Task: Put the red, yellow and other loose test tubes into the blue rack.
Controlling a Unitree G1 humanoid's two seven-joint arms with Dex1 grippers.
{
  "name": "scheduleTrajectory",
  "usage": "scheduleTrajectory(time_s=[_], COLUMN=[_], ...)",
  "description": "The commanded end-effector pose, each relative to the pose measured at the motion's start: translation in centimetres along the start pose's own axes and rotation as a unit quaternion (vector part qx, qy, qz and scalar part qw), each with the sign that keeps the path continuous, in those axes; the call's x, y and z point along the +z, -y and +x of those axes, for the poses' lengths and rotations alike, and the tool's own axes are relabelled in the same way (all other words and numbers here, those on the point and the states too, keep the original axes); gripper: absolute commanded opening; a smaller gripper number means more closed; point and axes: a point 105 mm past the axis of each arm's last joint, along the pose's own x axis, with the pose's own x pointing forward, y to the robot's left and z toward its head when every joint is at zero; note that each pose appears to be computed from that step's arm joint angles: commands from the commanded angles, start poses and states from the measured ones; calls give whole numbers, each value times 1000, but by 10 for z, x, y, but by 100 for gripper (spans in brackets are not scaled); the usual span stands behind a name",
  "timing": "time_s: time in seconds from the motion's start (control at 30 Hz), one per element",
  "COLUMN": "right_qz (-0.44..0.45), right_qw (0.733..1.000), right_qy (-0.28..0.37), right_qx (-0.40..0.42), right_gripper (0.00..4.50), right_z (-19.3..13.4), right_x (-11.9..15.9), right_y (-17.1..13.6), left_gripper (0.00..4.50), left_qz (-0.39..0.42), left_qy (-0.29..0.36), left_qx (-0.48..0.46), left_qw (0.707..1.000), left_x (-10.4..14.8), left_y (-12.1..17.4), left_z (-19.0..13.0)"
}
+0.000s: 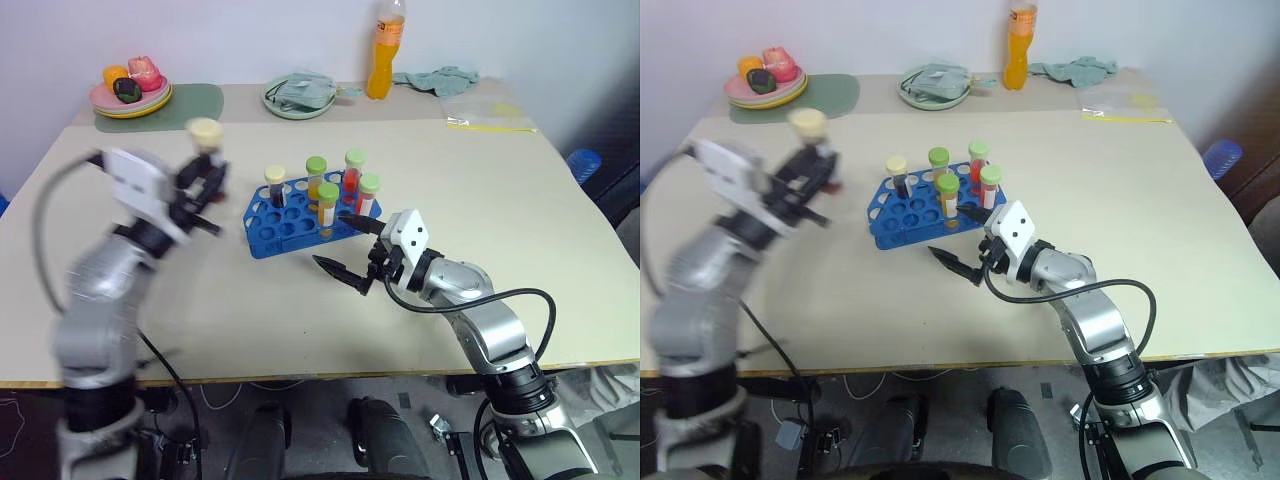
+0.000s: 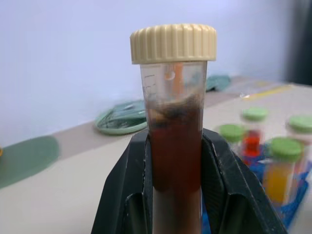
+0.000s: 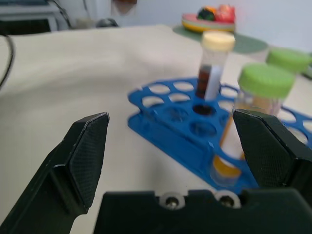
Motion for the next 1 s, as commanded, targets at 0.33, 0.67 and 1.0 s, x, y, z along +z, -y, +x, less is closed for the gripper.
scheduleTrajectory(time_s=[0.33, 0.67, 1.0], right_qz=[-20, -15, -13], right_qw=[999, 998, 999], right_qy=[21, 29, 29], right_qx=[-36, -44, -37], right_gripper=[450, 450, 450], right_z=[1, 3, 5], right_x=[11, 13, 12], right_y=[12, 6, 2], left_gripper=[74, 74, 74], left_qz=[45, 4, 71], left_qy=[-41, -36, 21], left_qx=[116, 68, 71], left_qw=[991, 997, 995], left_x=[-41, -55, -31], left_y=[33, 46, 47], left_z=[15, 19, 17])
